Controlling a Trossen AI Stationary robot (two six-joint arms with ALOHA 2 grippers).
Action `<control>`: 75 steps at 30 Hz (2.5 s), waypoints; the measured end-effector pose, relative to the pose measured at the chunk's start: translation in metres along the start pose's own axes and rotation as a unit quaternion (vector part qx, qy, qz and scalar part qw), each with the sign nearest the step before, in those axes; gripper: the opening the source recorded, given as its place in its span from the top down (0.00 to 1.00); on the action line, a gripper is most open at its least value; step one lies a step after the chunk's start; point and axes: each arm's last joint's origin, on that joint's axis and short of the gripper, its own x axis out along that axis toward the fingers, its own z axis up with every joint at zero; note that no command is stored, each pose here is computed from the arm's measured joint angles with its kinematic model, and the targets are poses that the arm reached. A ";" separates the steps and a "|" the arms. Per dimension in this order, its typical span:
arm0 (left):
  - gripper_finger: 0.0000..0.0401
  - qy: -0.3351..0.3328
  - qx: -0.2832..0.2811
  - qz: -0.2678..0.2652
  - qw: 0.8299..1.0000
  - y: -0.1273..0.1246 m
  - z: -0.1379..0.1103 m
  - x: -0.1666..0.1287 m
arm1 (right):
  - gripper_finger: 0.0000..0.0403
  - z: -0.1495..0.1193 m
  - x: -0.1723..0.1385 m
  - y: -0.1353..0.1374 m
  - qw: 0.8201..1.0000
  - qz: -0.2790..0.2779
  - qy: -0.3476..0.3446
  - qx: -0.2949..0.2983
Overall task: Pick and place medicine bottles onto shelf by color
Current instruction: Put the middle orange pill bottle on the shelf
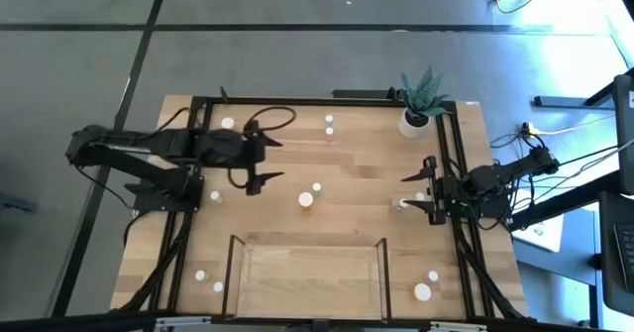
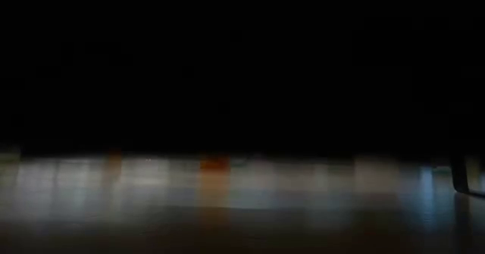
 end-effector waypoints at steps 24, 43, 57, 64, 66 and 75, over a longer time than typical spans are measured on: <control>0.12 0.194 -0.039 -0.121 0.973 -0.026 -0.012 0.097 | 0.33 -0.004 0.000 0.001 1.000 0.004 0.022 0.005; 0.12 0.238 -0.023 -0.125 0.963 -0.039 -0.028 0.125 | 0.33 -0.004 0.000 0.001 1.000 0.003 0.022 0.002; 0.12 0.234 -0.025 -0.121 0.964 -0.040 -0.027 0.125 | 0.33 -0.004 0.000 0.001 1.000 0.003 0.022 0.002; 0.12 0.233 -0.024 -0.069 0.970 -0.042 -0.027 0.124 | 0.33 -0.004 0.000 0.001 1.000 0.003 0.022 0.002; 0.12 0.233 -0.027 -0.070 0.970 -0.044 -0.027 0.124 | 0.33 -0.004 0.000 0.001 1.000 0.003 0.022 0.002; 0.12 0.251 -0.014 -0.079 0.965 -0.056 -0.034 0.134 | 0.33 -0.004 0.000 0.001 1.000 0.003 0.022 0.002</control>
